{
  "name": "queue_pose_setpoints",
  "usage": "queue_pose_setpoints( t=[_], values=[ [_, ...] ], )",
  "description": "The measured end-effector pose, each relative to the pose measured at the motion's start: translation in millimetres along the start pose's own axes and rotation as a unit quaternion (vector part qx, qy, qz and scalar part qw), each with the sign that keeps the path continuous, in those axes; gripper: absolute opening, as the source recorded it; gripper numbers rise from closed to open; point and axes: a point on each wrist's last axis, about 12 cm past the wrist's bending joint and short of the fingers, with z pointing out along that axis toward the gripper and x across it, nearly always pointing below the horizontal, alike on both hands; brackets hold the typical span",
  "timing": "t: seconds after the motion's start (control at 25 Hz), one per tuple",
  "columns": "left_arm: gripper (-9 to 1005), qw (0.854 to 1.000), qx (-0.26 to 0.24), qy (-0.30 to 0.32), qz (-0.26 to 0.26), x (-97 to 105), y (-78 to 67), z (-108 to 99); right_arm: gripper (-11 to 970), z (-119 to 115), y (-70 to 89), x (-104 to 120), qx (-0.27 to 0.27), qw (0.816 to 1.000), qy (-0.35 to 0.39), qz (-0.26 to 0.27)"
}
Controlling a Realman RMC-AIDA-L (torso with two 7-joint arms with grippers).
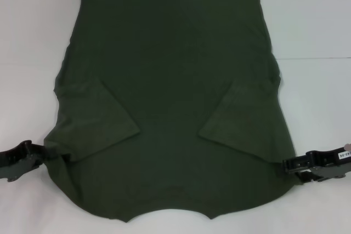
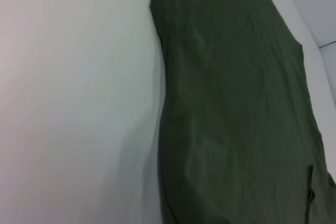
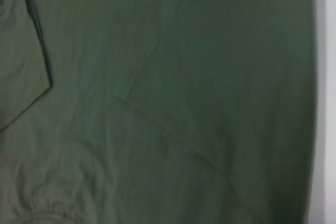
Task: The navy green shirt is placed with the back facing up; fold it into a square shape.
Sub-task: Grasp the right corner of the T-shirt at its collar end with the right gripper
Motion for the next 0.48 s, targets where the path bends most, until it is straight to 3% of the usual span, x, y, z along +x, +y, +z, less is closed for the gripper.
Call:
queue_pose_setpoints(
  t=[0.48],
  values=[
    [28,1.000,0.004,0.000,0.001,0.3,-0.5,-0.3,899,-7.5,3.1,-2.5,-0.050,0.998,-0.035,0.020]
  ],
)
